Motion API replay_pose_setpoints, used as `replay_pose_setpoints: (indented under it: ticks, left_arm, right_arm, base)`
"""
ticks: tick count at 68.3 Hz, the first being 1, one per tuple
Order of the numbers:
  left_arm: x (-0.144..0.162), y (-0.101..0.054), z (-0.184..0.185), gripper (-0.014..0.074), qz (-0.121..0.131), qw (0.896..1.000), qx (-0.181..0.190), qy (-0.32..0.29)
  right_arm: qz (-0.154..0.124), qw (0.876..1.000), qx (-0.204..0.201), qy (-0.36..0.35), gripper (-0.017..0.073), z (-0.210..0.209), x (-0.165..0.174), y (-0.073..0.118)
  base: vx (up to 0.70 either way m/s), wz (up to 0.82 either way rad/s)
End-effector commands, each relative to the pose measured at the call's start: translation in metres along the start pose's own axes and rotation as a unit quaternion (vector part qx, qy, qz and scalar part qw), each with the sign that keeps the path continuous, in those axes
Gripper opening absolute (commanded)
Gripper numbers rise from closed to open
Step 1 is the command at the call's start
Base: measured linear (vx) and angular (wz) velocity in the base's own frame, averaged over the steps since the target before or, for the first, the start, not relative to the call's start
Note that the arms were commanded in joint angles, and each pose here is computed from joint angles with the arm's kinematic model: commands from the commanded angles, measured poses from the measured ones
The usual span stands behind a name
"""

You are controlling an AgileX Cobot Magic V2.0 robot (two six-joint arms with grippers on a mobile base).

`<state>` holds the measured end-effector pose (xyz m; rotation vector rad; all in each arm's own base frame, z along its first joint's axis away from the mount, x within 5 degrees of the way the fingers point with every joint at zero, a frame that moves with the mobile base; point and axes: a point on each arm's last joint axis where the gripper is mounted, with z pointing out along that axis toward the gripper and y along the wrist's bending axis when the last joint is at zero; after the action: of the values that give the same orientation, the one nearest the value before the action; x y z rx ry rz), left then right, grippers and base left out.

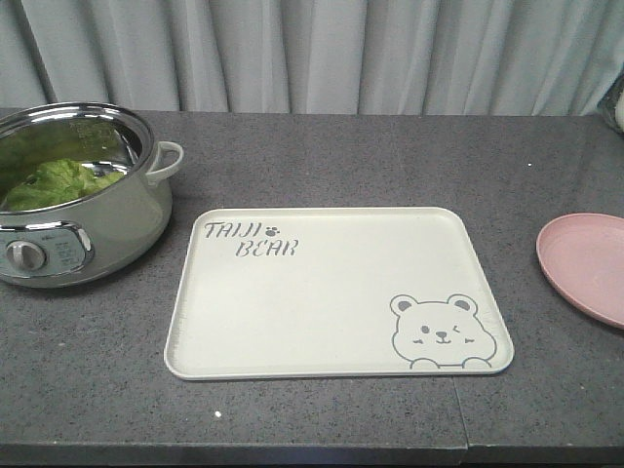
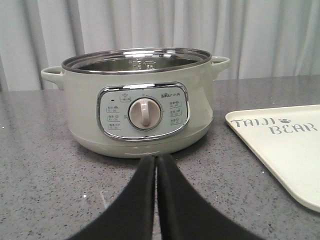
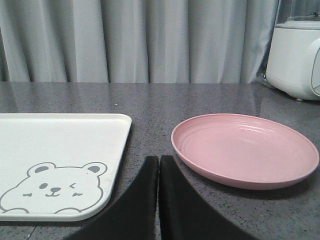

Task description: Transfer vegetables to tray and serve

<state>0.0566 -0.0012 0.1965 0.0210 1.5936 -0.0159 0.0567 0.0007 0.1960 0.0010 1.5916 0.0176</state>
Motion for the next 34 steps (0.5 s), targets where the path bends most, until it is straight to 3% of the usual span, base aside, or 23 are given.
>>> replay_pose_setpoints:
  ticks: [1,34]
  left_arm:
    - [0.0007,-0.0002,-0.0002,-0.0006,-0.003,0.999,0.001,-0.034]
    - [-0.0066,-0.0003,-0.0010,-0.0006,-0.005,0.998,0.002,-0.059]
  right_arm:
    - [-0.008,0.999,0.005,-0.031,-0.0006,0.0001,-0.0017,-0.0007]
    - [-0.005,0.998,0.006,-0.062,-0.0006,-0.0006,-0.0083,-0.0009]
  base:
    - [0.00,0.00]
    - [0.00,0.00]
